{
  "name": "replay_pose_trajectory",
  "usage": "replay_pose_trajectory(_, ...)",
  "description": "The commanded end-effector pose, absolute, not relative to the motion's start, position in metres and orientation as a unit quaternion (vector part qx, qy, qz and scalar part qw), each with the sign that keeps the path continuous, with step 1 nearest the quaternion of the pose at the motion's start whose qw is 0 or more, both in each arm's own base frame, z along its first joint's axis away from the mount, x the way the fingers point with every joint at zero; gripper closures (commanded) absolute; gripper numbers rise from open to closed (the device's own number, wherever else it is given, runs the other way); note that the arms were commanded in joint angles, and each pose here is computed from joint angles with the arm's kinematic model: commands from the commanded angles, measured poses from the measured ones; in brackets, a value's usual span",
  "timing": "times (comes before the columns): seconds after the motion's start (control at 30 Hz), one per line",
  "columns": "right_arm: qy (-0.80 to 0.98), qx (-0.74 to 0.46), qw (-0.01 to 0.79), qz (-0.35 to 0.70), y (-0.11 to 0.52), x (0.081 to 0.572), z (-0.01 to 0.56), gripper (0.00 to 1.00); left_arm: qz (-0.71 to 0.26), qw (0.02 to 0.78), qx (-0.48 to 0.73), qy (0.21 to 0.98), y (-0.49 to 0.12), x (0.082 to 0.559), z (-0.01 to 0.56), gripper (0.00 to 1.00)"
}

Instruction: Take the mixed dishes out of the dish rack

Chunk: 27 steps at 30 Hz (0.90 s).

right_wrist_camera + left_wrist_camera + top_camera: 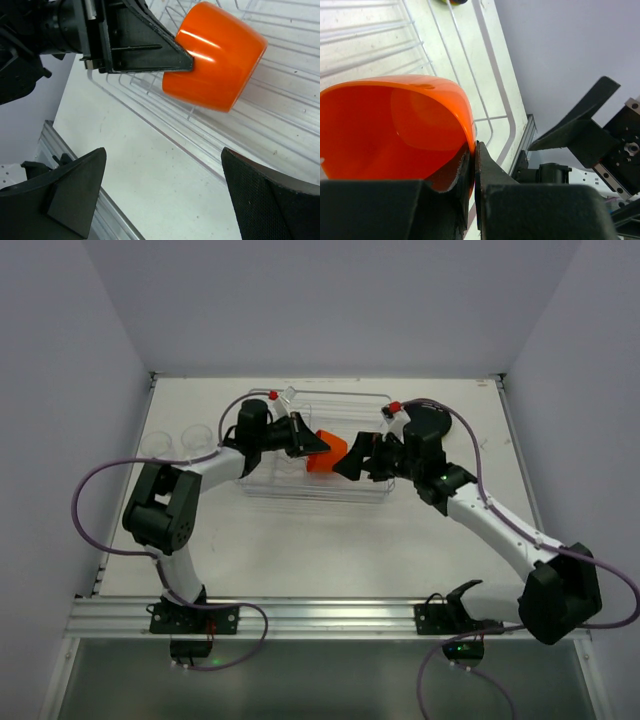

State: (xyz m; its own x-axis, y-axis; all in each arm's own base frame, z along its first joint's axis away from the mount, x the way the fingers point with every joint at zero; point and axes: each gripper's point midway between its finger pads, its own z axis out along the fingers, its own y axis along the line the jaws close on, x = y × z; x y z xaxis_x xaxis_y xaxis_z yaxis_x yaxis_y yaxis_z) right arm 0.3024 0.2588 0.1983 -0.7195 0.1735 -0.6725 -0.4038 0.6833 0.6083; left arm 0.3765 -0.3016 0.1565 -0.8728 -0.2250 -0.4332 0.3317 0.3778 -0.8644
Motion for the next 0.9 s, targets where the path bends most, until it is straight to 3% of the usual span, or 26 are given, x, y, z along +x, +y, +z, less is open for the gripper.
replay_pose_trajectory(0.0, 0.841, -0.059, 0.403, 0.357, 0.237, 0.296, 0.212, 0.01, -0.586, 0.303, 0.066, 0.749, -0.31, 0.388, 0.219, 1.0)
replay_pose_trajectory(0.4, 0.833, -0.06, 0.425, 0.348, 0.222, 0.287, 0.233, 0.01, -0.593, 0.337, 0.111, 0.723, -0.313, 0.386, 0.306, 1.0)
replay_pose_trajectory(0.57, 0.836, -0.065, 0.415, 0.352, 0.225, 0.288, 0.229, 0.01, -0.497, 0.369, 0.117, 0.777, -0.288, 0.391, 0.318, 1.0)
replay_pose_trajectory(0.87, 0.839, -0.073, 0.402, 0.358, 0.228, 0.289, 0.224, 0.01, -0.325, 0.418, 0.063, 0.846, -0.185, 0.391, 0.314, 1.0)
